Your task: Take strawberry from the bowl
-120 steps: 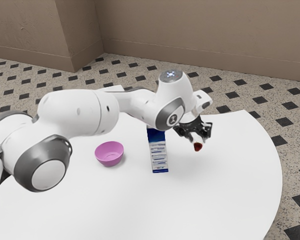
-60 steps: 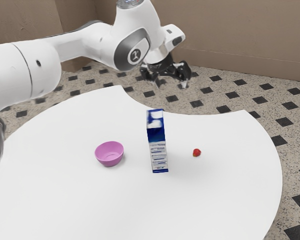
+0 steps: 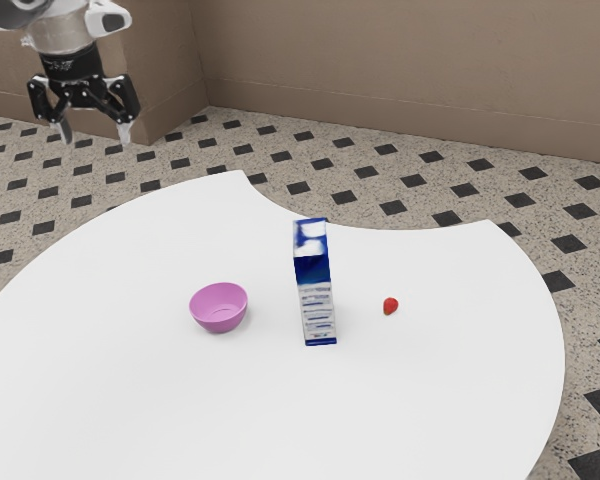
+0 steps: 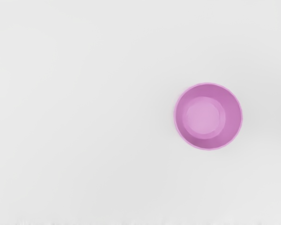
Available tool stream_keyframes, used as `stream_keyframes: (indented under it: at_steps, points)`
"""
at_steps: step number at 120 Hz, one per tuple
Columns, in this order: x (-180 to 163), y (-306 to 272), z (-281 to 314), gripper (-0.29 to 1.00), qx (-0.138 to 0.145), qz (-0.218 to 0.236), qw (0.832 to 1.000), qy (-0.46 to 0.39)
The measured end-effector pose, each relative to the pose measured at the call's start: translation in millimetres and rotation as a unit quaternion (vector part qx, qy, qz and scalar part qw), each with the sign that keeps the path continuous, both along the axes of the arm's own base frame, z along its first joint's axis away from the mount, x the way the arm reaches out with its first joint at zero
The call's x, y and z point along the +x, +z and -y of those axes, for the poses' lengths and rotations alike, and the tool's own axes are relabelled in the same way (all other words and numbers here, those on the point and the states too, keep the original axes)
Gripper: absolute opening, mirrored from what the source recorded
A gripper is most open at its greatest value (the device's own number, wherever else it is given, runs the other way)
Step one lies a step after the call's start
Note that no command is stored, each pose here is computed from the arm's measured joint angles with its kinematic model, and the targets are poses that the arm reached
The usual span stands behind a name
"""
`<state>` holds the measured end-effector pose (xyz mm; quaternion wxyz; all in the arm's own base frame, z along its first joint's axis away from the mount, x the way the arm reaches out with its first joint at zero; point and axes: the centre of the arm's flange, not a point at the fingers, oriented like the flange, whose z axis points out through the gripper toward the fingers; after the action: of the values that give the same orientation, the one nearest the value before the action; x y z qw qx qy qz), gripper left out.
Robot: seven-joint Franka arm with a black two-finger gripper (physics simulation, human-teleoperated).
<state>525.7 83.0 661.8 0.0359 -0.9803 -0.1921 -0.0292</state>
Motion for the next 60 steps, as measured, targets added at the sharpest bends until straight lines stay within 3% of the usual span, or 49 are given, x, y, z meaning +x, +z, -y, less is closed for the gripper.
stream_keyframes:
  at_steps: [33,60]
  points:
    - [7.0,-28.1,49.7,0.70,0.015,-0.047,0.990,-0.133]
    - [1.9,-35.1,41.9,0.70,0.014,-0.046,0.986,-0.162]
